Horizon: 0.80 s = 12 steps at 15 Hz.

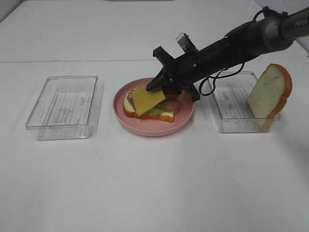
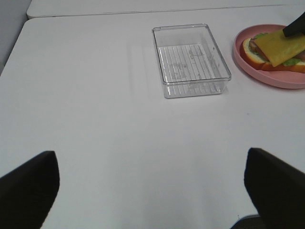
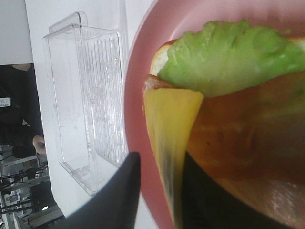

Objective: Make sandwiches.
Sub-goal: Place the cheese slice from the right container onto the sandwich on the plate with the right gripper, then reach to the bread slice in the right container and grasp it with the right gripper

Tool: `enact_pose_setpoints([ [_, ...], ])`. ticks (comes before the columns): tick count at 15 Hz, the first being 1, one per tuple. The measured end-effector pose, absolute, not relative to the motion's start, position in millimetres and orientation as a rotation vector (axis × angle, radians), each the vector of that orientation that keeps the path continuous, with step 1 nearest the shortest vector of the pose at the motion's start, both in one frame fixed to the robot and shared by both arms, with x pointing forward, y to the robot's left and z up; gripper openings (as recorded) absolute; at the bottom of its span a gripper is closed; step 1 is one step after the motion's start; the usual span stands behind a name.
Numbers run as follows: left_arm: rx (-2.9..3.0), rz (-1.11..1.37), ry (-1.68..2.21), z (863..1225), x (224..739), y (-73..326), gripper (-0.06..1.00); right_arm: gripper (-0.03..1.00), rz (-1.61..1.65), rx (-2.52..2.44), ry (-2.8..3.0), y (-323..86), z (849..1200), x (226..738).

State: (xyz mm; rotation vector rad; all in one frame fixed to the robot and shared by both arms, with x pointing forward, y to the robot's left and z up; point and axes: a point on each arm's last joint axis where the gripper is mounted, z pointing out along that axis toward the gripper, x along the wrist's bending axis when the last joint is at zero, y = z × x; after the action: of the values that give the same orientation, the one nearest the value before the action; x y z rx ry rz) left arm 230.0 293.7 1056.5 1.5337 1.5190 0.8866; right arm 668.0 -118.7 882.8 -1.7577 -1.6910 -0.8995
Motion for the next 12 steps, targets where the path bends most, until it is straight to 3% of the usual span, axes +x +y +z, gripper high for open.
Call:
enact_pose_setpoints([
  [2, 1.534, 0.887, 1.519, 1057, 230, 294, 0.97, 0.49, -0.905, -1.76, -1.704, -119, 886, 668],
  [4, 1.534, 0.887, 1.519, 1057, 230, 294, 0.97, 0.59, -0.908, -1.756, -1.728, -120, 890, 668],
  [10, 1.534, 0.887, 1.519, 1057, 230, 294, 0.97, 0.65, -0.89, -1.792, -1.954, -131, 924, 665],
  [12, 1.534, 0.887, 1.519, 1057, 230, 294, 0.97, 0.74, -0.914, -1.8, -2.056, -137, 955, 661],
])
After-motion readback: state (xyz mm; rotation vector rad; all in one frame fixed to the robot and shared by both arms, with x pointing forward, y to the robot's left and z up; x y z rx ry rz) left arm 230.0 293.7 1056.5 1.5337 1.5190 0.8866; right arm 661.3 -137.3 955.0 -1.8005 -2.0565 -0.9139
